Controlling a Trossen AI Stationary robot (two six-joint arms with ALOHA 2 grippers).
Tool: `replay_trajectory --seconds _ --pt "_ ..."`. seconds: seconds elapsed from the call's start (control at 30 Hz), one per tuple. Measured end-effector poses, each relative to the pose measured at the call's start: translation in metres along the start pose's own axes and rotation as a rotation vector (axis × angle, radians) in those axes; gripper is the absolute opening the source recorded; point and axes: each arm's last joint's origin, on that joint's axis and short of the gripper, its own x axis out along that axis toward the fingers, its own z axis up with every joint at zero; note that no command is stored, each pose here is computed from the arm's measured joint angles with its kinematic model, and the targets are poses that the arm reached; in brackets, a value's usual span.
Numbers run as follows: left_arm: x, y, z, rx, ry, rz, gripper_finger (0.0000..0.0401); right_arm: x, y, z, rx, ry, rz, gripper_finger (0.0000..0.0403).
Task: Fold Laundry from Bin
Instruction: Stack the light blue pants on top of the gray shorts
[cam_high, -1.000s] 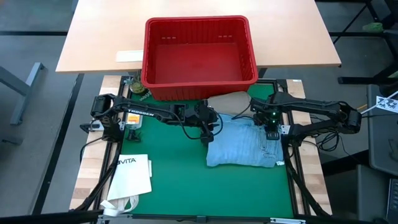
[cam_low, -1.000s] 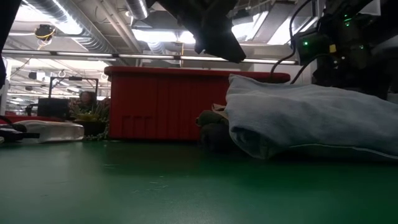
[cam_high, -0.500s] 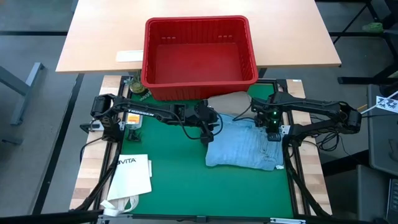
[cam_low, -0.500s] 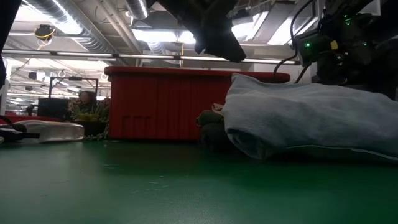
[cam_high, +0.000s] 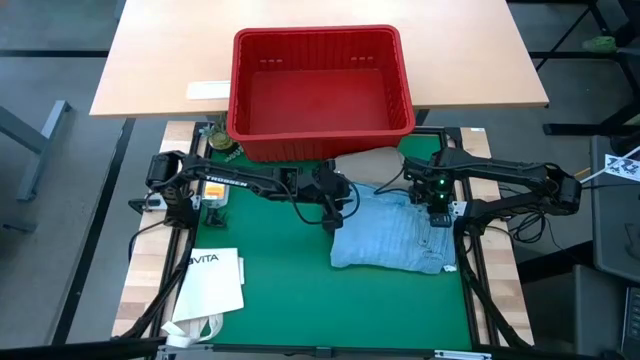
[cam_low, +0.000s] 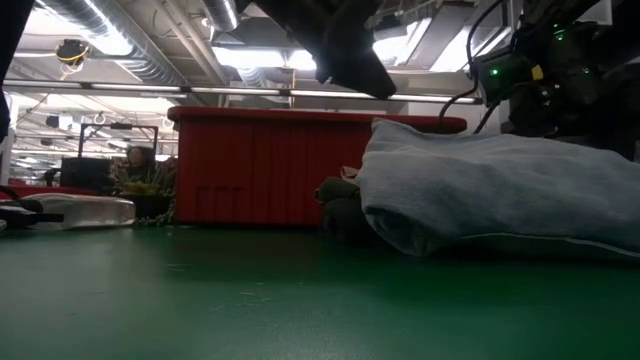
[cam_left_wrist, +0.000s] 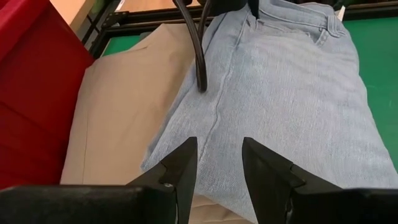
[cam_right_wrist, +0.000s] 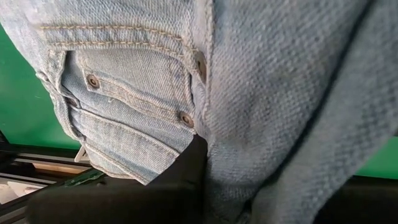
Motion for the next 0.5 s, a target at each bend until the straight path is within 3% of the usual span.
replay_trajectory --seconds 0.2,0.5 --pt "0.001 0.003 0.000 -0.004 -0.004 0.010 0.0124 0.000 0.000 0.000 0.000 -0.001 -0.001 0.0067" --pt "0.003 0.019 -0.001 -0.063 0.000 0.109 0.0124 0.000 0.000 0.000 -0.001 -0.001 -0.002 0.0067"
